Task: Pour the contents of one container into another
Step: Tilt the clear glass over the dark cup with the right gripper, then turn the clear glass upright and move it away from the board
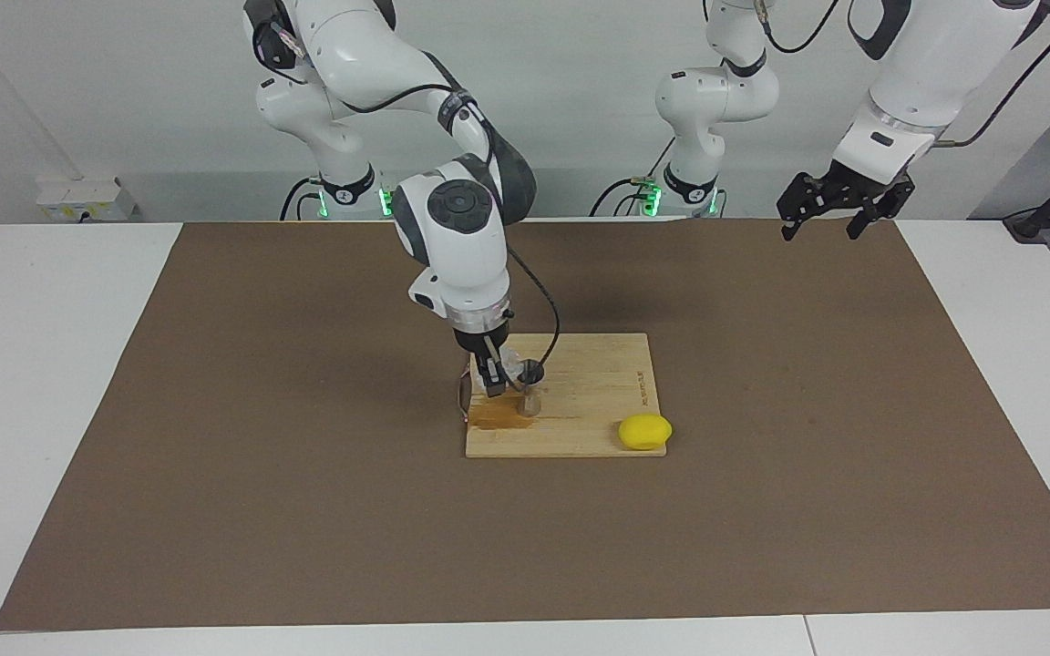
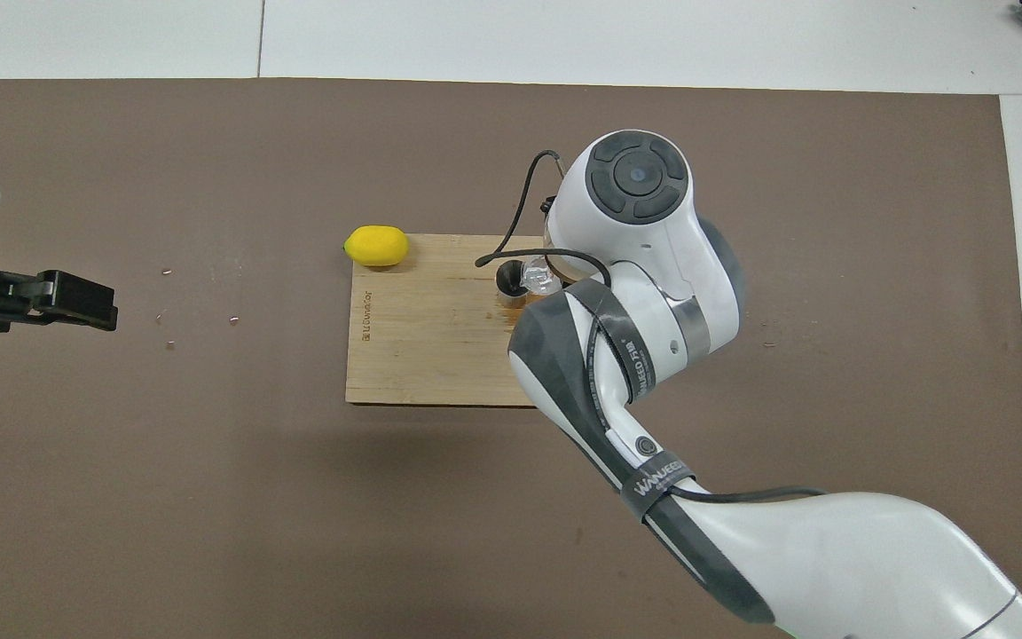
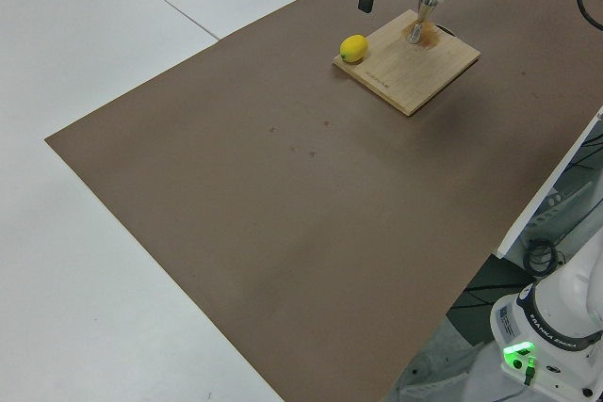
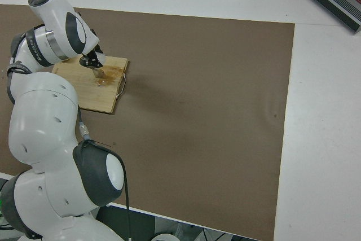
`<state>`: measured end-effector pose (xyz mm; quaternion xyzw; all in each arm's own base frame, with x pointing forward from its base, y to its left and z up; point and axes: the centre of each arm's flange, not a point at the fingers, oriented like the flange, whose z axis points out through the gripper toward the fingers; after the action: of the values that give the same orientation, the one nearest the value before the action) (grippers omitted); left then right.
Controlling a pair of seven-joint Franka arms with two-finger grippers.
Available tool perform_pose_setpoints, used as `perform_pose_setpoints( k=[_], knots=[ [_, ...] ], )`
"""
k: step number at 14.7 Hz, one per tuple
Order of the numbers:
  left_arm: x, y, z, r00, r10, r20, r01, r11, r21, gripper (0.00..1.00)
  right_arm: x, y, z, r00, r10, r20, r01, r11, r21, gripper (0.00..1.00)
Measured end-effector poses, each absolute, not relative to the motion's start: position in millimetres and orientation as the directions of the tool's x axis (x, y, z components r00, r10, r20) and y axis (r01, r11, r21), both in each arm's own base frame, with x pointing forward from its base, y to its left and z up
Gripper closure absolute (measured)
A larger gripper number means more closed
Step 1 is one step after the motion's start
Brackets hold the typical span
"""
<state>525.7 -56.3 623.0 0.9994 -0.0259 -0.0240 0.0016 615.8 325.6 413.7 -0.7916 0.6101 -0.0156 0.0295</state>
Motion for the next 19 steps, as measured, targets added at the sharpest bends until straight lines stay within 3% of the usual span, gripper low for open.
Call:
perform_pose_setpoints(
  k=[19],
  knots=[
    [528.8,-52.7,625.7,0.999,-0.044,-0.021,-0.044,-0.999,0.006,0.00,614.5,345.6,434.6,0.301,-0.952,0.048,-0.951,-0.303,-0.060,0.50]
  ],
)
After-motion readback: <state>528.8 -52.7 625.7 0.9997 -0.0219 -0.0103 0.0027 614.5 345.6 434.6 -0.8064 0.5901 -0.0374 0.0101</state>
